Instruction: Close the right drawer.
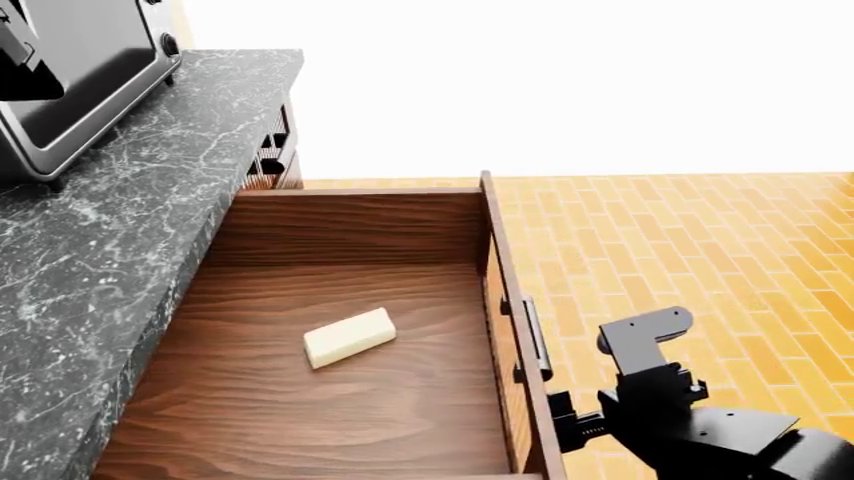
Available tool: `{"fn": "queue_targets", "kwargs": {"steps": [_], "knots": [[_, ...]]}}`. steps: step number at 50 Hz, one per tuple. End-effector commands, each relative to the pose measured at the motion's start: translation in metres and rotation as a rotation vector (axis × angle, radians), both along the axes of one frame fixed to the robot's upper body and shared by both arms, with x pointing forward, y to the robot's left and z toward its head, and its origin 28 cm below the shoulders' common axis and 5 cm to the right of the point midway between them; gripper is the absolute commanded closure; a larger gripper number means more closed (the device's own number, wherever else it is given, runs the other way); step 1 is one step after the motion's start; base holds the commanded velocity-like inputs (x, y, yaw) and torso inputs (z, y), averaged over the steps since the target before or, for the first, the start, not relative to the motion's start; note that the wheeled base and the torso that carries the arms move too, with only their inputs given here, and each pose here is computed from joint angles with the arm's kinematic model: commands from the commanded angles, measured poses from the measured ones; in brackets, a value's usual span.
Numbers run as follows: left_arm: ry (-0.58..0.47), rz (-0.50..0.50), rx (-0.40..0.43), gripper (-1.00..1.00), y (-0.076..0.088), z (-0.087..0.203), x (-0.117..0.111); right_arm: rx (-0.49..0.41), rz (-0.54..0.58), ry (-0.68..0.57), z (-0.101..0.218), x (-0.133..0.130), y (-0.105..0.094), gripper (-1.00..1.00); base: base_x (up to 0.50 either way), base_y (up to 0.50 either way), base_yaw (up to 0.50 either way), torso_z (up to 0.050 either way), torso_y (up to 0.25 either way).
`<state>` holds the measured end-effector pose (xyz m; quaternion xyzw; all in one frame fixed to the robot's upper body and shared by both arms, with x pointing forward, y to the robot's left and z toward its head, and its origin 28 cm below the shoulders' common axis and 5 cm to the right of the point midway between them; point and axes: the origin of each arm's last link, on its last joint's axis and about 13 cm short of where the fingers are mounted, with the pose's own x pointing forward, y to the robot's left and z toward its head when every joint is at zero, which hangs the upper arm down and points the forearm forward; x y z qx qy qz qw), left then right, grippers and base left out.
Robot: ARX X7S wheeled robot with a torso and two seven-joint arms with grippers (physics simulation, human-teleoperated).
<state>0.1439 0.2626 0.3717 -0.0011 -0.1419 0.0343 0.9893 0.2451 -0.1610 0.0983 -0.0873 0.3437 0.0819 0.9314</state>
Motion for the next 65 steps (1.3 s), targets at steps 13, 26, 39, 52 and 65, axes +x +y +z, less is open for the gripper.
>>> {"fn": "queue_targets", "kwargs": {"steps": [13, 26, 39, 52, 65], "knots": [[-0.004, -0.003, 0.004, -1.00, -0.001, 0.001, 0.000, 0.111, 0.156, 0.008, 0.004, -0.011, 0.048, -1.00, 0.00, 0.00, 0.00, 0.000, 0.000], [-0.005, -0.003, -0.004, -1.00, 0.000, 0.002, -0.001, 0.128, 0.219, -0.001, 0.006, -0.013, 0.071, -1.00, 0.00, 0.00, 0.00, 0.000, 0.000], [-0.009, -0.003, -0.018, -1.00, 0.003, 0.005, -0.002, 0.151, 0.232, -0.003, 0.006, -0.011, 0.092, -1.00, 0.00, 0.00, 0.00, 0.000, 0.000], [-0.009, -0.002, -0.016, -1.00, 0.002, 0.005, -0.003, 0.179, 0.262, -0.019, 0.013, -0.008, 0.112, -1.00, 0.00, 0.00, 0.00, 0.000, 0.001], [-0.010, -0.003, -0.018, -1.00, 0.003, 0.005, -0.003, 0.192, 0.299, -0.019, 0.013, -0.006, 0.128, -1.00, 0.00, 0.00, 0.00, 0.000, 0.000]]}}
